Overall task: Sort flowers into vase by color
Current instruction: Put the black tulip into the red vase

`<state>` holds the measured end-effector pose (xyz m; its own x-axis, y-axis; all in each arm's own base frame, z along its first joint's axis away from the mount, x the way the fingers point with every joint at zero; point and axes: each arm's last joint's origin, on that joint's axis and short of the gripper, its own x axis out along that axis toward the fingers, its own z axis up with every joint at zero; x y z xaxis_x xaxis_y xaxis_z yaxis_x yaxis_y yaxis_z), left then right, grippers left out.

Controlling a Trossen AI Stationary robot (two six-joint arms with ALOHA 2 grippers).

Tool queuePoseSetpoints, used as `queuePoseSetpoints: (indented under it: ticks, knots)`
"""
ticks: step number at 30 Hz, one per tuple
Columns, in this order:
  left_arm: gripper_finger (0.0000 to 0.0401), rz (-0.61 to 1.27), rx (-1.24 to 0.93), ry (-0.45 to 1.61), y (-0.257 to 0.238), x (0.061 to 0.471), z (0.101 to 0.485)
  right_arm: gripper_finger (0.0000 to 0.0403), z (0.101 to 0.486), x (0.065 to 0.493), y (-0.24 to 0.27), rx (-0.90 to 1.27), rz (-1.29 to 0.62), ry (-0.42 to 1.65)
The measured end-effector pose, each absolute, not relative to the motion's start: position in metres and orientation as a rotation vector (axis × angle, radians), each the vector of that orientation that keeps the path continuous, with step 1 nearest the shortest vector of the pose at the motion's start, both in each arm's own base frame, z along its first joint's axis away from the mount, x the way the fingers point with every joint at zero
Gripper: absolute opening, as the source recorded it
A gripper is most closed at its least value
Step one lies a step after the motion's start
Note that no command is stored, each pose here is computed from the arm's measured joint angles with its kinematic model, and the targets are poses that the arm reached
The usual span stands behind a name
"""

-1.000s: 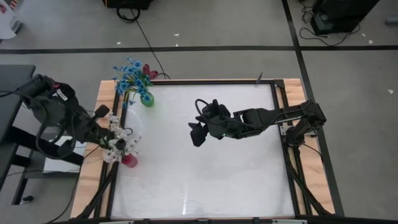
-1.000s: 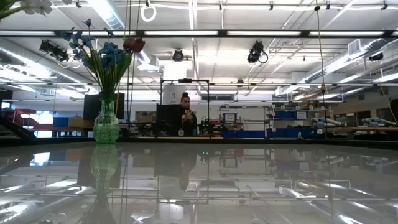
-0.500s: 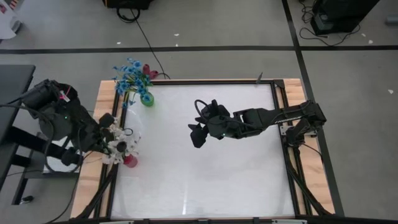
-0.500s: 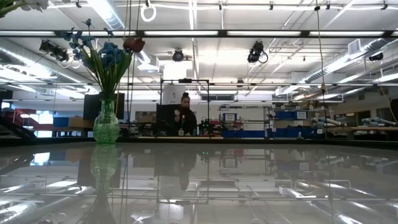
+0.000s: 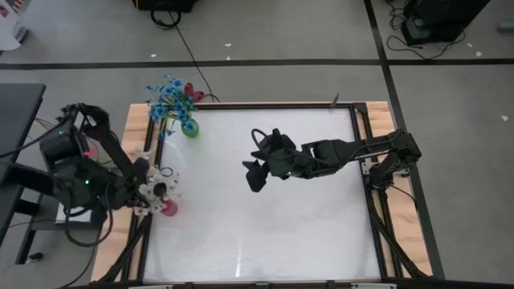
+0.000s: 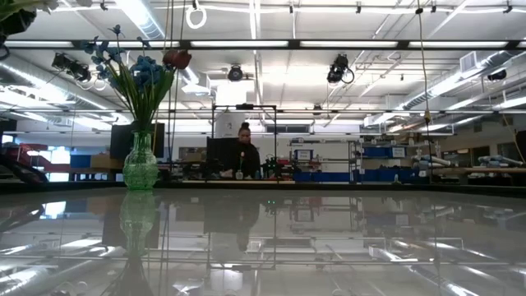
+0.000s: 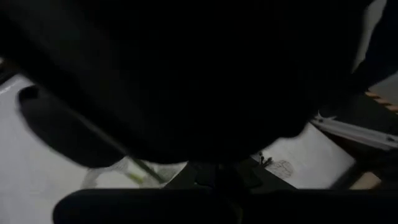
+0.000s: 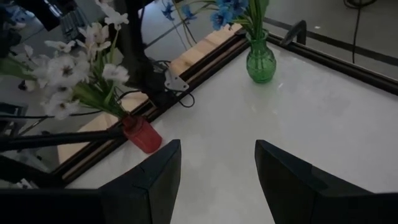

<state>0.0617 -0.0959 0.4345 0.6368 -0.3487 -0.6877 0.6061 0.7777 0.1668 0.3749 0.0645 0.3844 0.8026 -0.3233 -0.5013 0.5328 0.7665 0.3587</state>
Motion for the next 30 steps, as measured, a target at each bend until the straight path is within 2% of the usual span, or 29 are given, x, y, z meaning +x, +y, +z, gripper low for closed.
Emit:
queuePoseSetpoints:
  ticks: [12,30]
  knots:
    - [0.0009,-0.556,0.343,0.666,-0.105,0.051,0.431,0.0213,0.389,0.380,0.059,0.511,-0.396,0.416]
    - [0.0009,-0.515,0.267,0.797,-0.106,0.038,0.422,0.0213,0.397,0.384,0.060,0.498,-0.315,0.355]
